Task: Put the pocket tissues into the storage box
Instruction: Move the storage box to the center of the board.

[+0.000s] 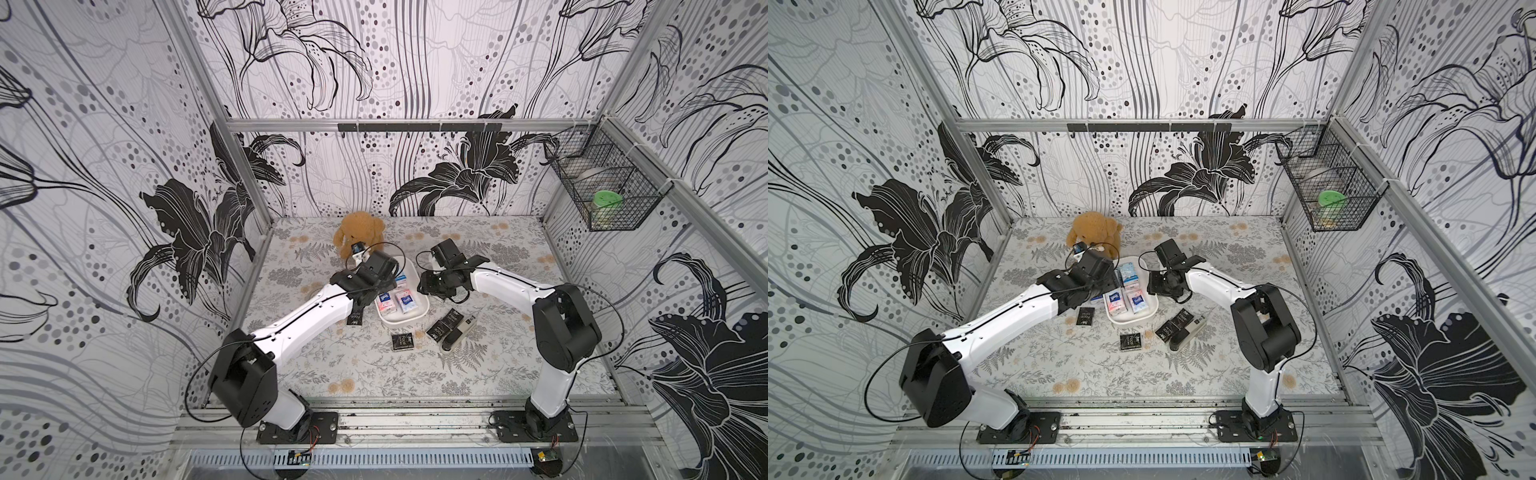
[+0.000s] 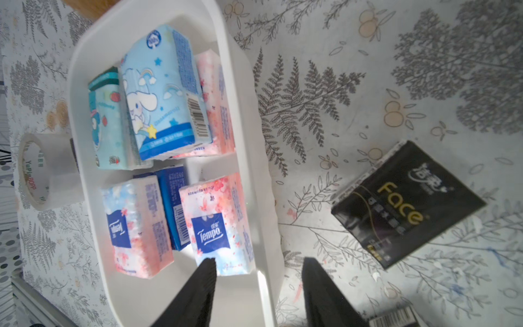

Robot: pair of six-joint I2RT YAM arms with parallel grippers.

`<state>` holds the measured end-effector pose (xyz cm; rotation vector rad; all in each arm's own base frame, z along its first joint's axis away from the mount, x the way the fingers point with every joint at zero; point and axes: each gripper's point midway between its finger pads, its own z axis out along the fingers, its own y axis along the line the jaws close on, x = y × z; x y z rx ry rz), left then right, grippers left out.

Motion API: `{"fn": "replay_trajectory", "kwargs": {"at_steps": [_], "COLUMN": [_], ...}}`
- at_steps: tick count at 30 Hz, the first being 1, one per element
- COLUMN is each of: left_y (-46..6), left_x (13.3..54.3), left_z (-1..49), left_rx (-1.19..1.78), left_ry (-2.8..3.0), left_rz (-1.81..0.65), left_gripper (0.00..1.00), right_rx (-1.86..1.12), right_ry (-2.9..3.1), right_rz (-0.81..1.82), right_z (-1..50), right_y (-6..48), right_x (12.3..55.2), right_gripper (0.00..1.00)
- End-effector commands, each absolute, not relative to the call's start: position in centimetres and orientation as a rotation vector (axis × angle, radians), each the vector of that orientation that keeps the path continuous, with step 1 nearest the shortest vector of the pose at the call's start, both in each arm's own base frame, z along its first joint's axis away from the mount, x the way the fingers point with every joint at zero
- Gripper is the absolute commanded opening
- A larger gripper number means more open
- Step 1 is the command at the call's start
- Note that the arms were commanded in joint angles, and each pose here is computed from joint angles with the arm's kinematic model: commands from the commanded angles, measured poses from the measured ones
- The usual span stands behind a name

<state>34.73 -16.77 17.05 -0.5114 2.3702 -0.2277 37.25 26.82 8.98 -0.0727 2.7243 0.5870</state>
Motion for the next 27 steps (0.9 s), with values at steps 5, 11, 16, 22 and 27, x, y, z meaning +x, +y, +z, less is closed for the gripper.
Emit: {"fn": "replay_trajectory", "kwargs": {"at_steps": [5,11,16,22,27], "left_y": [-13.2,-11.3,-11.3,-11.7,-12.2], "left_x": [34.0,33.7,33.5,33.6,34.2], "left_z": [17.6,16.7,15.3,14.1,13.2], "left_rx": [-0.534,-0.56,-0.554,-0.54,-0.526], "left_ry": [2.298,2.309,2.334,2.363,2.389], "left_rz": [-0.331,-0.329,-0.336,-0.336,-0.334], "left_gripper": [0.73,0.74,0.74,0.74,0.74], "right_rx": [-0.048,-0.027,-0.014,0.034,0.08], "right_ry": [2.733,2.728,2.733,2.739,2.751], "right_rz": [0.551,0.554,0.536,0.479,0.449], "right_z": [8.3,8.4,8.2,8.1,7.8], "right_y": [26.8,26.8,26.2,24.3,22.9], "right_x": [37.8,38.0,37.3,35.6,34.2], "right_gripper": [0.41,0.3,0.24,0.24,0.23]}}
